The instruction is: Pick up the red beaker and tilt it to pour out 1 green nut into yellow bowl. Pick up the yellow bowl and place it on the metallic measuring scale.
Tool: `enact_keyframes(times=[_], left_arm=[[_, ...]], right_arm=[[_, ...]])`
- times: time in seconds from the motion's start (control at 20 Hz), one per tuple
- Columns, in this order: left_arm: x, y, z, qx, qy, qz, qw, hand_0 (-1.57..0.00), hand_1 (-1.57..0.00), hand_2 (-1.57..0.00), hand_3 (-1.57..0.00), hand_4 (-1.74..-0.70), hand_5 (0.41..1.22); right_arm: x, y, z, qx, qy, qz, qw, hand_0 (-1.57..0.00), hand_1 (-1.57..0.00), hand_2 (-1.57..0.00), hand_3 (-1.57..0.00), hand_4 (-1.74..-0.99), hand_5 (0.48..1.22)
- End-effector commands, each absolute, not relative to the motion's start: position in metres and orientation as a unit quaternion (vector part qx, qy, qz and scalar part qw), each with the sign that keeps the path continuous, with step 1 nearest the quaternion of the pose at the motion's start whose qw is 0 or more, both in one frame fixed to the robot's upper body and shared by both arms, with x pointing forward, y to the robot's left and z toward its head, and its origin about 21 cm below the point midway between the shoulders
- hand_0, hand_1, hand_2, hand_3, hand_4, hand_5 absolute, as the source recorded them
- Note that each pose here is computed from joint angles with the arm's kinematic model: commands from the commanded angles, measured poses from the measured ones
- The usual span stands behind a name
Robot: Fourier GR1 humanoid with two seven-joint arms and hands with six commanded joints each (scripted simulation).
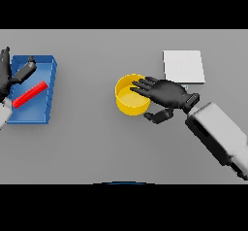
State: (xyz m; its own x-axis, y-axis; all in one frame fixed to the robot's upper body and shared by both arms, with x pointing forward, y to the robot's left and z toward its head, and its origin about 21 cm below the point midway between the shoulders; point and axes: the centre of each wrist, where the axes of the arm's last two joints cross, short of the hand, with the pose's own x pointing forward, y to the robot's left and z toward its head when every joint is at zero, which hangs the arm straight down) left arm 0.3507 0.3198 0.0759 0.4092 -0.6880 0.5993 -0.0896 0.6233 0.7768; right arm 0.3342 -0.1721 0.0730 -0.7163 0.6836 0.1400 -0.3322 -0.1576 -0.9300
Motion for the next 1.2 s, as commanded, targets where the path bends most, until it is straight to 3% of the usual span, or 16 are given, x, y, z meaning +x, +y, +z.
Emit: enact_keyframes(times=[0.0, 0.35, 0.75, 1.0, 1.05, 1.1, 1.15], left_arm=[[0.350, 0.325, 0.080, 0.387, -0.506, -0.200, 0.744, 0.00, 0.00, 0.00, 0.00, -0.75, 0.707], [0.350, 0.327, 0.077, 0.386, -0.510, -0.204, 0.742, 0.00, 0.00, 0.00, 0.00, -0.74, 0.699], [0.350, 0.330, 0.077, 0.389, -0.503, -0.194, 0.747, 0.00, 0.00, 0.00, 0.00, -0.75, 0.698], [0.350, 0.332, 0.080, 0.389, -0.509, -0.196, 0.742, 0.00, 0.00, 0.00, 0.00, -0.75, 0.700], [0.349, 0.332, 0.081, 0.388, -0.511, -0.197, 0.741, 0.00, 0.00, 0.00, 0.00, -0.75, 0.701], [0.349, 0.331, 0.076, 0.386, -0.507, -0.197, 0.745, 0.00, 0.00, 0.00, 0.00, -0.75, 0.701], [0.349, 0.332, 0.076, 0.386, -0.506, -0.197, 0.746, 0.00, 0.00, 0.00, 0.00, -0.75, 0.700]], right_arm=[[0.337, -0.165, 0.070, -0.154, -0.543, 0.753, 0.339, 0.00, 0.00, 0.00, 0.00, -1.215, 0.717], [0.347, -0.135, 0.059, -0.133, -0.496, 0.795, 0.323, 0.00, 0.00, 0.00, 0.00, -1.250, 0.733], [0.360, -0.122, 0.056, -0.133, -0.454, 0.819, 0.324, 0.00, 0.00, 0.00, 0.00, -1.270, 0.740], [0.364, -0.121, 0.048, -0.135, -0.425, 0.822, 0.355, 0.00, -0.01, -0.04, -0.10, -1.293, 0.776], [0.365, -0.121, 0.049, -0.133, -0.422, 0.821, 0.360, -0.03, -0.04, -0.07, -0.14, -1.302, 0.805], [0.364, -0.123, 0.048, -0.129, -0.420, 0.824, 0.357, -0.16, -0.14, -0.15, -0.18, -1.321, 0.839], [0.364, -0.123, 0.048, -0.126, -0.421, 0.826, 0.354, -0.44, -0.42, -0.38, -0.24, -1.351, 0.915]])
